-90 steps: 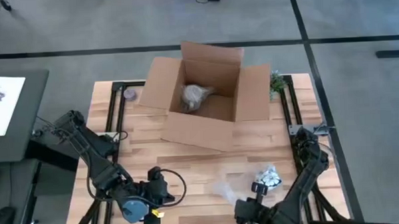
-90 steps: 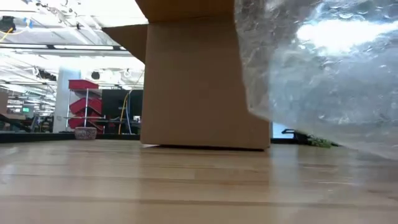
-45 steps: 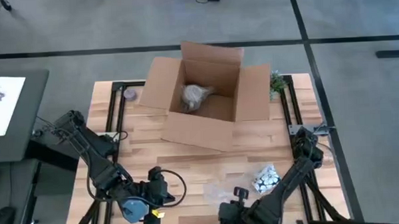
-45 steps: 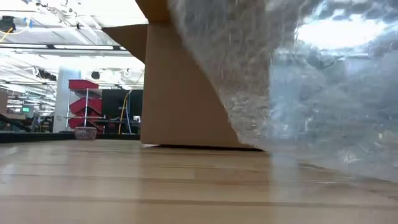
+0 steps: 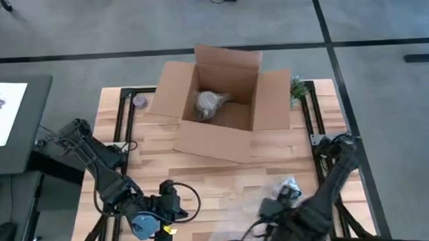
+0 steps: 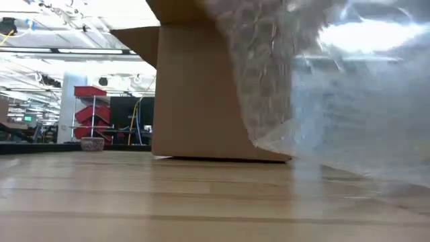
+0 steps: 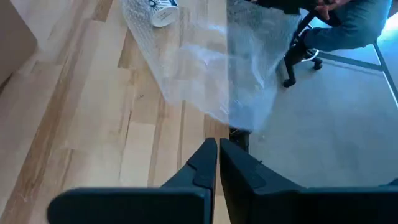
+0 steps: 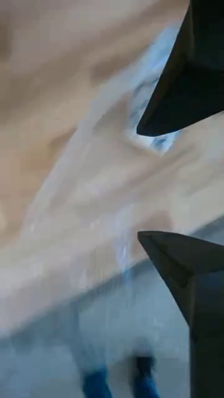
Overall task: Wrap mug
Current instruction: Wrap the white blue mug with the transparent bubble wrap
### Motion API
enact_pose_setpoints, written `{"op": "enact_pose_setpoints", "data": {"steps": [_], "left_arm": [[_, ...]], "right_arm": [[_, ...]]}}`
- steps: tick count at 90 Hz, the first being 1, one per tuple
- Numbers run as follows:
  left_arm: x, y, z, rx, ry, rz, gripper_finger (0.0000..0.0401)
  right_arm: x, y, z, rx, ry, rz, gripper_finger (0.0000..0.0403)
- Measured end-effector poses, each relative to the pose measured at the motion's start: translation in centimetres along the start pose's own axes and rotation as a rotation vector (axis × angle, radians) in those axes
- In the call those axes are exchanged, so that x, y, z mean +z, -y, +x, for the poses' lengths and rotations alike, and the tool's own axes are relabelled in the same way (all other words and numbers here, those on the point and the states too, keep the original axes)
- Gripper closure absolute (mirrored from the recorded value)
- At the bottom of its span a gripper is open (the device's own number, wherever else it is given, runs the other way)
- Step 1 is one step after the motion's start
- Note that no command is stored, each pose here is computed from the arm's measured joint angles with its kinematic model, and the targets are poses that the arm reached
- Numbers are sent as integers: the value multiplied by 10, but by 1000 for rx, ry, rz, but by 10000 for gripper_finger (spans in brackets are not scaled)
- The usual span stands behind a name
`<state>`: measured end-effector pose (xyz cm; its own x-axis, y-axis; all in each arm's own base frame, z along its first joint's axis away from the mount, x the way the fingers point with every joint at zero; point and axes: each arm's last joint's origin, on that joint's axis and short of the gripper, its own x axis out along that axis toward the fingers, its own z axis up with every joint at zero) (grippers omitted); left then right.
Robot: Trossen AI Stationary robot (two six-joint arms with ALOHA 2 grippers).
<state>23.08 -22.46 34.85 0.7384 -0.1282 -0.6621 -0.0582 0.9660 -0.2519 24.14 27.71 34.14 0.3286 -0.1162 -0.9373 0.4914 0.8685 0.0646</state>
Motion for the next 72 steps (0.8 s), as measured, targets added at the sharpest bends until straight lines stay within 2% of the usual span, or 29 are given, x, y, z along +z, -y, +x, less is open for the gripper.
{"op": "enact_pose_setpoints", "data": {"steps": [17,25,39,47,56,72], "left_arm": [[0,0,0,3,4,9,401],[0,0,0,3,3,20,401],[0,0,0,4,3,25,401],[0,0,0,4,4,29,401],[0,0,0,4,4,29,401],[0,0,0,5,4,29,401]], "right_arm": [[-38,51,1,-106,33,260,149],[-49,77,4,-110,52,406,149],[-56,123,8,-36,69,610,148],[-57,145,16,51,46,693,148],[-57,161,32,140,11,757,148],[-59,179,63,187,-60,834,148]]}}
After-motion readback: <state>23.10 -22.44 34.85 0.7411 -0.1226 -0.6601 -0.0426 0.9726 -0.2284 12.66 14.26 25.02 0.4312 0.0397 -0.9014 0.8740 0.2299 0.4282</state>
